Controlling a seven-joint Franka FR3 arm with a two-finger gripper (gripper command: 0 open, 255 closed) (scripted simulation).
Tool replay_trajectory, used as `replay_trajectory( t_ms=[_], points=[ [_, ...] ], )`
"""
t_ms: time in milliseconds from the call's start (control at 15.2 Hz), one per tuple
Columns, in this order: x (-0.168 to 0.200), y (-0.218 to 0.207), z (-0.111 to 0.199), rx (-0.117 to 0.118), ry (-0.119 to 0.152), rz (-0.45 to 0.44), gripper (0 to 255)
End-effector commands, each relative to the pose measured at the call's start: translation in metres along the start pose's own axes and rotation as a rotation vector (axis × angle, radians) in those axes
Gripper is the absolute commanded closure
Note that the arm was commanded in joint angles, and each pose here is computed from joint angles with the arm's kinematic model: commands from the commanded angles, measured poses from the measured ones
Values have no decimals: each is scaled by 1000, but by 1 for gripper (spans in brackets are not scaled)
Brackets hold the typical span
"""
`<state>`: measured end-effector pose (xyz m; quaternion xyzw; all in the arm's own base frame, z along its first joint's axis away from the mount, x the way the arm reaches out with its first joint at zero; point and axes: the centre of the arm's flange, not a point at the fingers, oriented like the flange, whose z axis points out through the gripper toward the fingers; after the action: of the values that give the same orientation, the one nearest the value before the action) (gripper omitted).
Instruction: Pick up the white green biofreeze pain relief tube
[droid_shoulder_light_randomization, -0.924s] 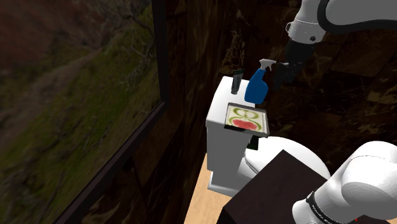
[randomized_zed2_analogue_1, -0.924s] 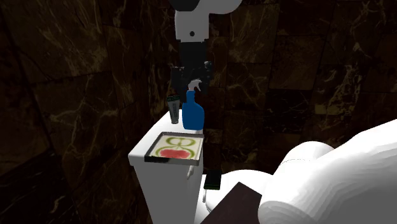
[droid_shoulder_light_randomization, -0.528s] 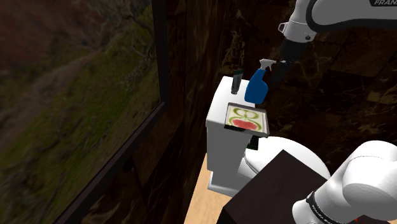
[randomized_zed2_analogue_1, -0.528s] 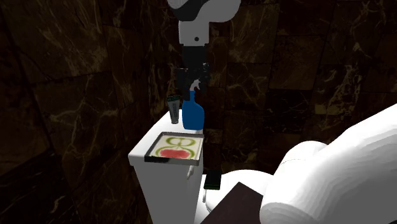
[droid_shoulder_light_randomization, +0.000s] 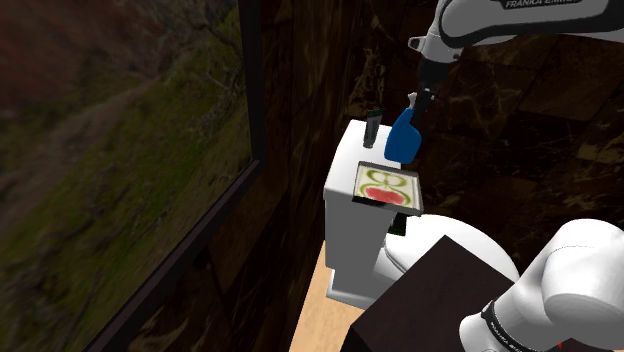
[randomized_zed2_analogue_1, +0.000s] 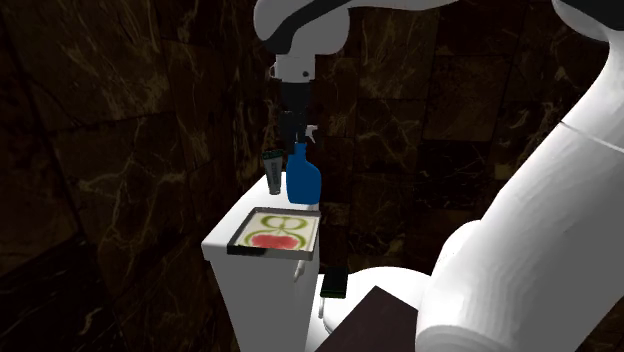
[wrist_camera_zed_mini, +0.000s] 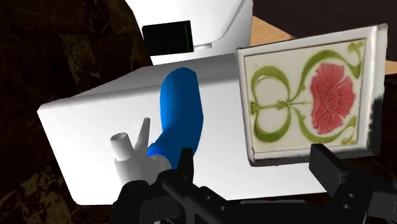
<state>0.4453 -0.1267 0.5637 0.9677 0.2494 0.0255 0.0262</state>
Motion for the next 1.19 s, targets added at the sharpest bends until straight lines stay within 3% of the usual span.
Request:
replay_trajectory(
  t_ms=[0, 792, 1122],
  points=[
    [15, 21, 8, 2, 6, -93, 0],
    [139, 102, 45, 26, 43, -600, 0],
    [138, 100, 71, 26, 43, -600, 0]
  ],
)
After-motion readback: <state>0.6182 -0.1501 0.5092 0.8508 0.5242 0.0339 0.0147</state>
